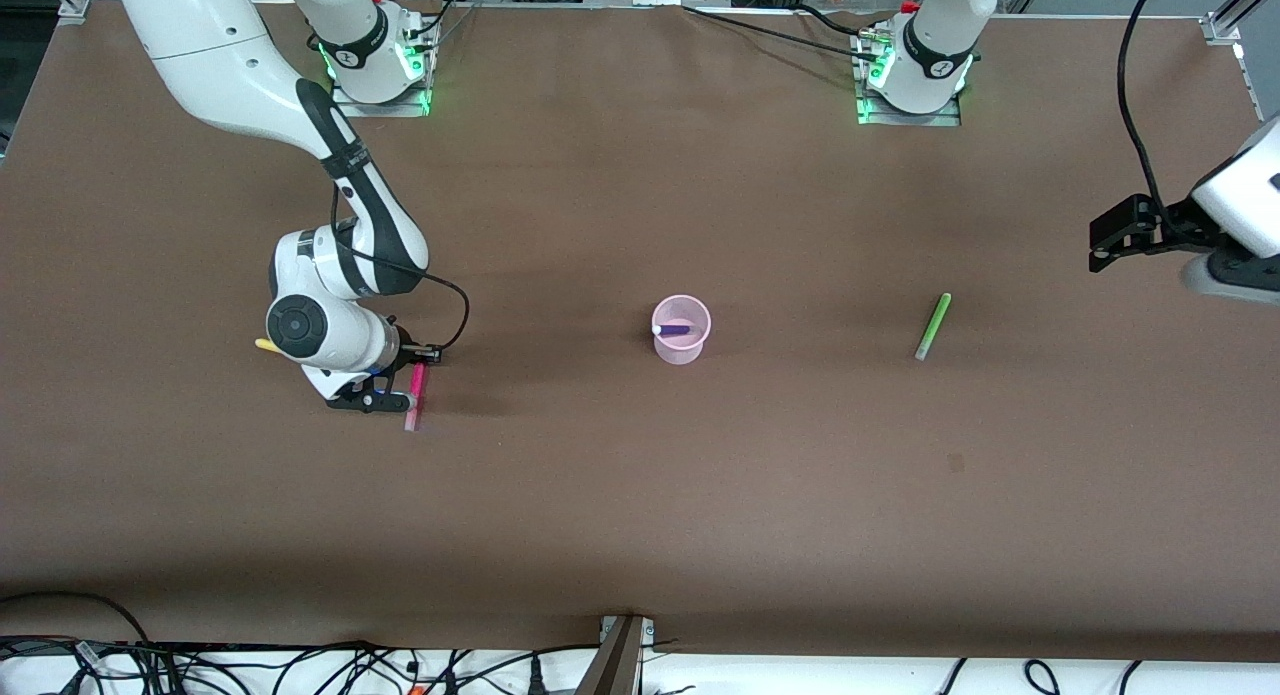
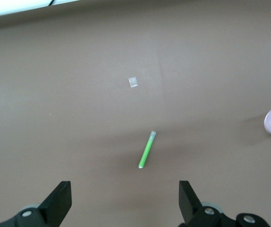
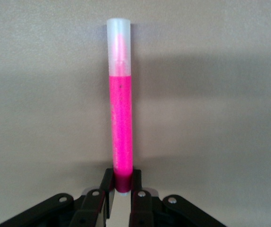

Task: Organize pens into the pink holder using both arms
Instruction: 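Return the left gripper to rest while the right gripper lifts the marker, then carry the pink marker upright over the cup with the right gripper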

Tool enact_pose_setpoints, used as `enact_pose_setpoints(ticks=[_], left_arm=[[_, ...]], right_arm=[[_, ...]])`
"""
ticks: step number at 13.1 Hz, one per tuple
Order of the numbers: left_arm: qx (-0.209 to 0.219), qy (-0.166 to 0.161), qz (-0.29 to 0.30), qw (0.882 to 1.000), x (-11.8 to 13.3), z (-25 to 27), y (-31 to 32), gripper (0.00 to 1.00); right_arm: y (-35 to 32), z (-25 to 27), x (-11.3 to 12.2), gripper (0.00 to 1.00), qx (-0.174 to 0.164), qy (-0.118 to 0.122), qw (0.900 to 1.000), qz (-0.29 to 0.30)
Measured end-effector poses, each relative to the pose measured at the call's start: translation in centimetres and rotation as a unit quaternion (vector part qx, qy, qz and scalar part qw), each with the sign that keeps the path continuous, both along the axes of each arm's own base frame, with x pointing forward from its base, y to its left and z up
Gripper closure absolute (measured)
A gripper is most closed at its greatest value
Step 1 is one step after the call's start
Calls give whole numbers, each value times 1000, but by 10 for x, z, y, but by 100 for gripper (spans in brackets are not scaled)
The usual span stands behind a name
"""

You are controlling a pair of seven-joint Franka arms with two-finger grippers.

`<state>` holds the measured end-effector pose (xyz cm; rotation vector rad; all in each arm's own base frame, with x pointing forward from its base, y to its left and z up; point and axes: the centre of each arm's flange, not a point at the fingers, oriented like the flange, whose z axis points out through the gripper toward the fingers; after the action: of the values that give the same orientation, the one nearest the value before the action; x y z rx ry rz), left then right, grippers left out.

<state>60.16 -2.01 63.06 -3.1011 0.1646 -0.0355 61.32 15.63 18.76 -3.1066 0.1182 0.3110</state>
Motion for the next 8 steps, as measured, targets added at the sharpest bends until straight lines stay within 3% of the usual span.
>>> enact_pose_setpoints(ticks=[2,6,8], left_arm=[[-4,-25,27,999,-8,-9,17,0],[-4,-25,42,999,-19,-36,25,0],[-3,-6,43,999,-23,-35,25,0]], right_arm=[[8,22,9,82,14,29,999,-24],[43,66,17,82,52,85,992,-77],[76,86,13,82,66,113,984,-121]])
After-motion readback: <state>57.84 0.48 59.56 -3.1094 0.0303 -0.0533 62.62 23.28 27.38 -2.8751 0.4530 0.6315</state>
